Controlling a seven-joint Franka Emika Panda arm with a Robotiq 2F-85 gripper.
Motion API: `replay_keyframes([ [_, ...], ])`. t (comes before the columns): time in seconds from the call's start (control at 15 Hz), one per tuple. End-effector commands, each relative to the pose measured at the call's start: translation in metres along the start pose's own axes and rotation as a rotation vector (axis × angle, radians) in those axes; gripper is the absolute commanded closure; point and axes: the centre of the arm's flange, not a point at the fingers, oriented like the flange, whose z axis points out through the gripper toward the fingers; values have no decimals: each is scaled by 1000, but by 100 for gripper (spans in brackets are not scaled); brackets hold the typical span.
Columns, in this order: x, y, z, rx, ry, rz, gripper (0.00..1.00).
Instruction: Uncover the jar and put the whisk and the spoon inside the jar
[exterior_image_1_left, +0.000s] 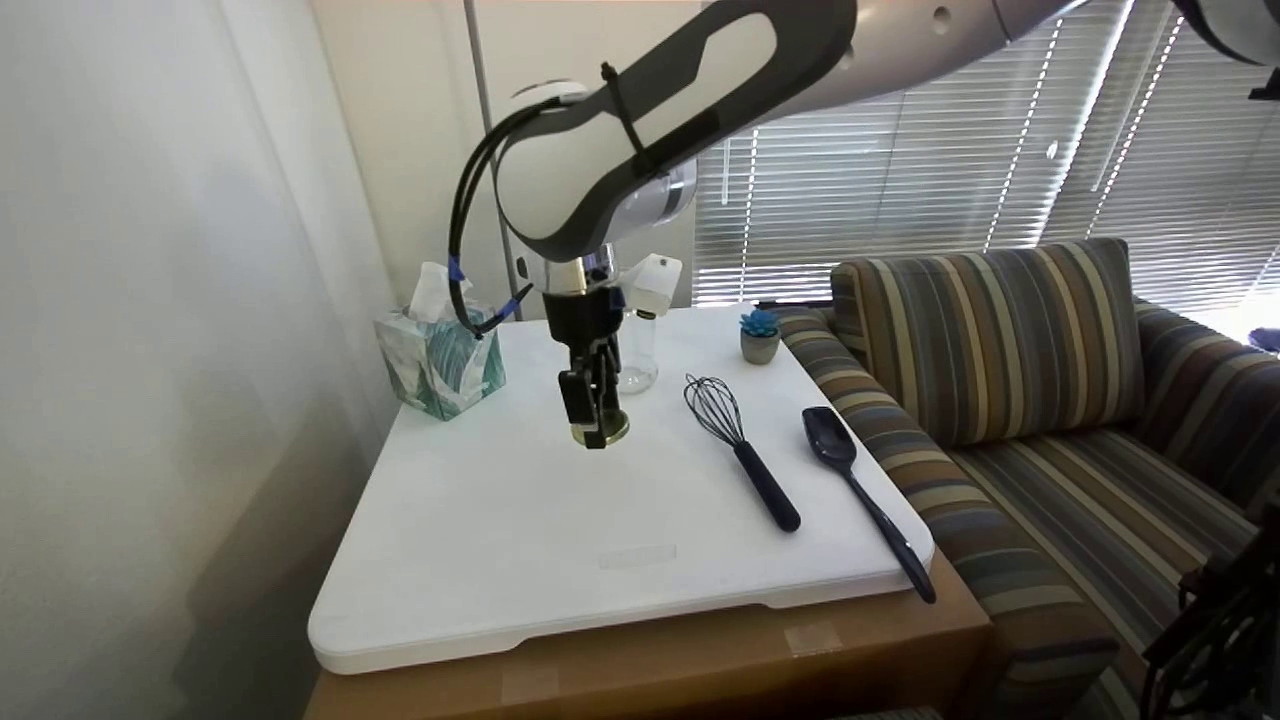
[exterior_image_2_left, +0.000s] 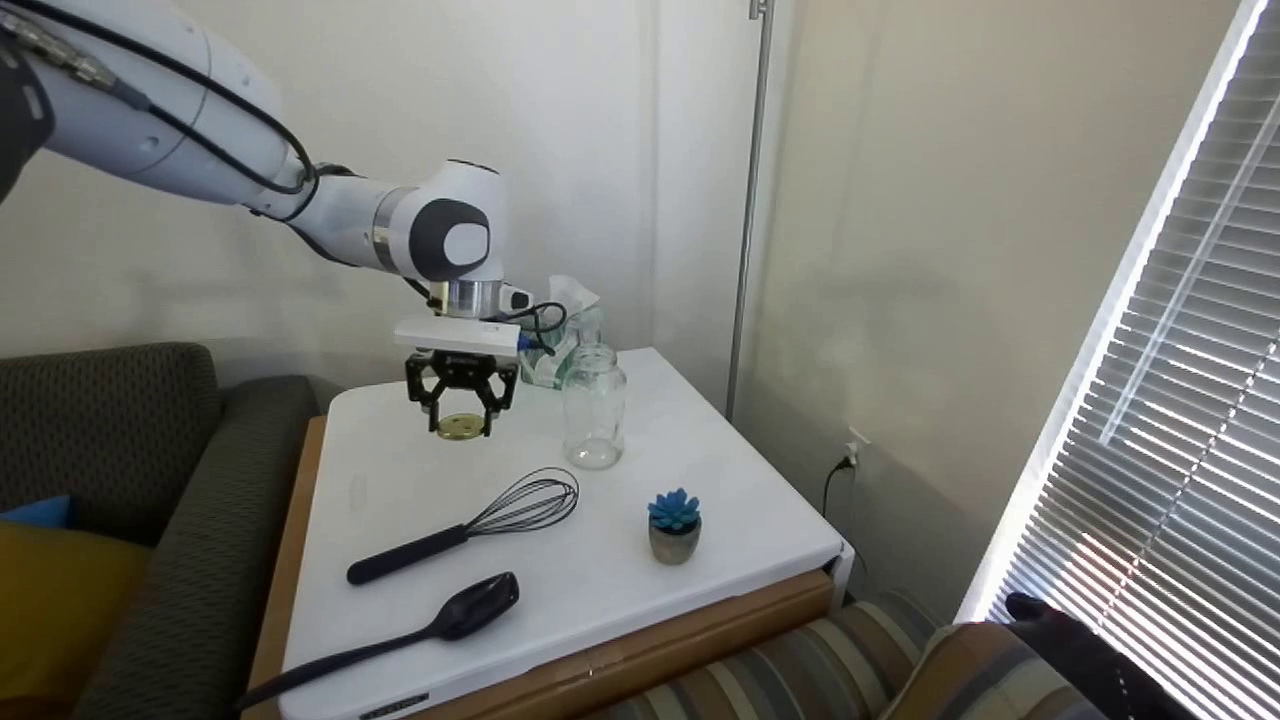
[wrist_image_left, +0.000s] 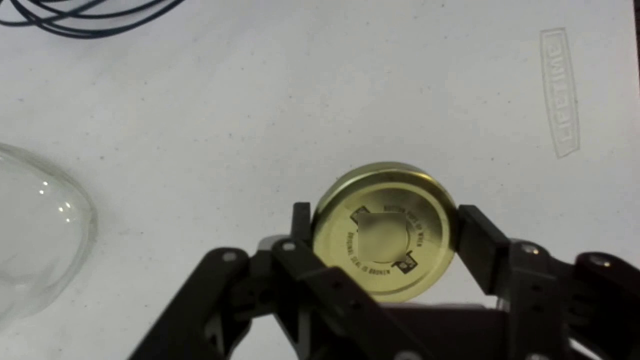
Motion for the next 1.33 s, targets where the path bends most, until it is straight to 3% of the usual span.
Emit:
replay_keyframes([
  [0.0,-2,-9,8,-32,-1,54,53],
  [0.33,21,-9,13,-34,50,145,53],
  [1.0,17,-18,44,13,33,173,53],
  [1.07,16,-19,45,15,30,166,48],
  [1.13,16,-20,46,16,27,161,18],
  [1.2,15,-20,47,18,27,160,6],
  [1.27,15,-21,47,22,28,161,1],
])
